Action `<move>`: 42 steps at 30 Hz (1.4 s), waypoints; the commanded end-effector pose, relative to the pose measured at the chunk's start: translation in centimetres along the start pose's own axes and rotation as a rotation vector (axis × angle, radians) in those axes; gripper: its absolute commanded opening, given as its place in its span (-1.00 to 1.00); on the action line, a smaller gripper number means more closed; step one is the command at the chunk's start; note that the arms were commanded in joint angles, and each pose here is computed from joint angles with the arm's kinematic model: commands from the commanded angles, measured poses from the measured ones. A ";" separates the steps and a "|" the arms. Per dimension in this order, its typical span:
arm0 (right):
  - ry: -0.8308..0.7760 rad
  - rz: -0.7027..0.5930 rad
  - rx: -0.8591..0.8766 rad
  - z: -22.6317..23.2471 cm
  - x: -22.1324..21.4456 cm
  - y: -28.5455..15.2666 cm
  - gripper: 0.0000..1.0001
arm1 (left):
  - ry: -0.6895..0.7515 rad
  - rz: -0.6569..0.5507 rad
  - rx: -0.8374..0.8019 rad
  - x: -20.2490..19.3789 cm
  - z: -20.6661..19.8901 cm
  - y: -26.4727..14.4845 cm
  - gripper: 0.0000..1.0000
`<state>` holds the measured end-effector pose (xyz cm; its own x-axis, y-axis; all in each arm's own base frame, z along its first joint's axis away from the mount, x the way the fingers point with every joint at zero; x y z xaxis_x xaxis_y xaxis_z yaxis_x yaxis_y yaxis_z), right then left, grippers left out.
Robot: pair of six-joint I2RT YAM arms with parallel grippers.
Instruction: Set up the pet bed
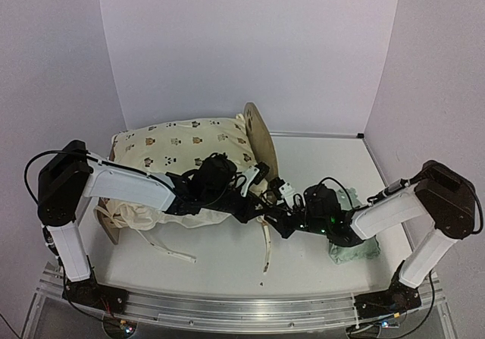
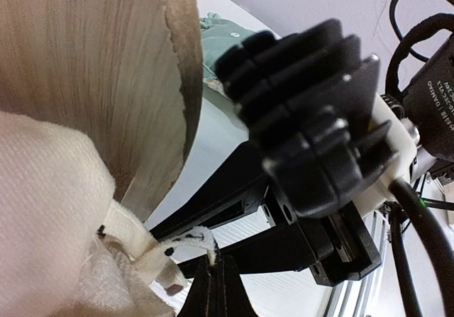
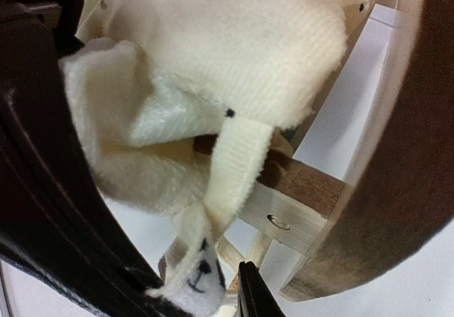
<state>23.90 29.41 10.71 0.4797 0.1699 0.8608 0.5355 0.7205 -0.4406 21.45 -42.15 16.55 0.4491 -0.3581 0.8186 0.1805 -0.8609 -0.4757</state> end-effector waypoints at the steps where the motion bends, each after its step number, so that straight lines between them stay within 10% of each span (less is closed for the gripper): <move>1: -0.066 -0.129 0.079 0.9 1.2 -0.4 -0.56 | 0.001 -0.074 -0.062 2.2 -1.6 -1.3 -1.00; 27: -0.022 -0.198 0.171 0.0 2.0 0.5 -0.27 | -0.062 -0.084 -0.135 4.2 -3.1 -2.6 -1.00; 42: -0.005 -0.262 0.146 -0.4 2.7 1.0 -0.55 | -0.087 -0.082 -0.188 4.5 -3.6 -2.2 -1.00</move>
<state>25.07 29.88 10.42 0.3963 0.0498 0.9168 0.4992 0.8263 -0.2607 20.02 -42.44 19.07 0.5410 -0.3162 0.7793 0.0687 -0.9069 -0.4157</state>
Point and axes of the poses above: each gripper's point midway between its finger pads, its own y axis out along the fingers, its own z axis along the line the jaws close on, x = y × z, the point moved 6 cm from there along -y, back along the fingers, and after that the axes turned 7 degrees about y, right-handed, at the moved point
